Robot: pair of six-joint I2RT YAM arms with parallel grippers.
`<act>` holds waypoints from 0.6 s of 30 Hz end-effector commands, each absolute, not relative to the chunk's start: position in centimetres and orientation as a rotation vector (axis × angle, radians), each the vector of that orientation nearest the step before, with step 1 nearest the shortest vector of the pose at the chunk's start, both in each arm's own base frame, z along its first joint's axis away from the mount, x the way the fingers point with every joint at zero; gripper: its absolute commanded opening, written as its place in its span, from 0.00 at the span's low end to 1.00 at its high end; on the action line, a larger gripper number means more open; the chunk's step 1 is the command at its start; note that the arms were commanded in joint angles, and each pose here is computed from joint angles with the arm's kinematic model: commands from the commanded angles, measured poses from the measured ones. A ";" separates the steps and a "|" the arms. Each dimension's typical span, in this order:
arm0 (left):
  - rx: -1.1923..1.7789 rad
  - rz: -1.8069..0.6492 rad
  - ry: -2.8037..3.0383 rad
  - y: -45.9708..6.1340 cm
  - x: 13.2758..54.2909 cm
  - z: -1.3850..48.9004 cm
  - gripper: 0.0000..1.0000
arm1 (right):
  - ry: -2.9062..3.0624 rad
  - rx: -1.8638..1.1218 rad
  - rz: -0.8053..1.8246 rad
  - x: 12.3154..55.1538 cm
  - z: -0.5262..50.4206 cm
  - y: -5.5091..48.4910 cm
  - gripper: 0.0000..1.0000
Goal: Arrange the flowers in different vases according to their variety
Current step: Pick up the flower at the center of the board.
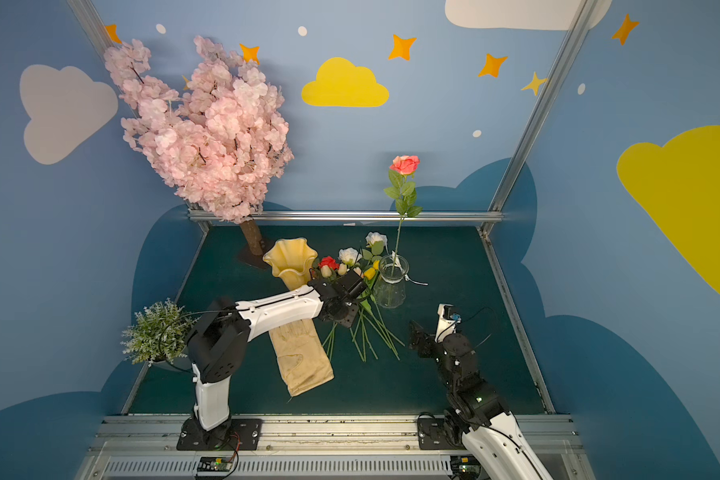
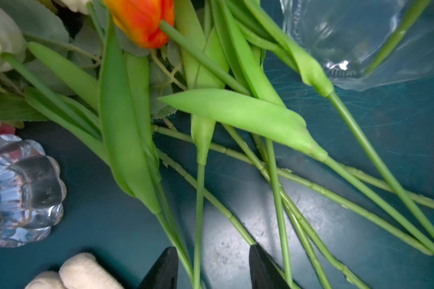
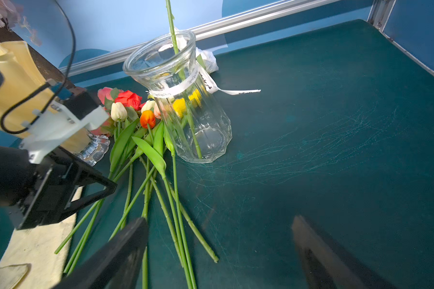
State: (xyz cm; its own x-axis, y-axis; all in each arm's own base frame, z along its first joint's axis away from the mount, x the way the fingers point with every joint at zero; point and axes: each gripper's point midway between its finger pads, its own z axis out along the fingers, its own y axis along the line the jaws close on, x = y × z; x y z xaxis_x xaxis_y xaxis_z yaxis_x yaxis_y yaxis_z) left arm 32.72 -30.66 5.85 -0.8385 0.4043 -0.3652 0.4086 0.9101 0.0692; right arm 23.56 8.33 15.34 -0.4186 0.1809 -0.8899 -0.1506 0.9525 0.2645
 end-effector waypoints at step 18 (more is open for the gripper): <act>0.710 0.150 2.715 -30.5 36.0 3.5 0.25 | 1.944 0.038 0.390 23.8 15.9 8.5 0.95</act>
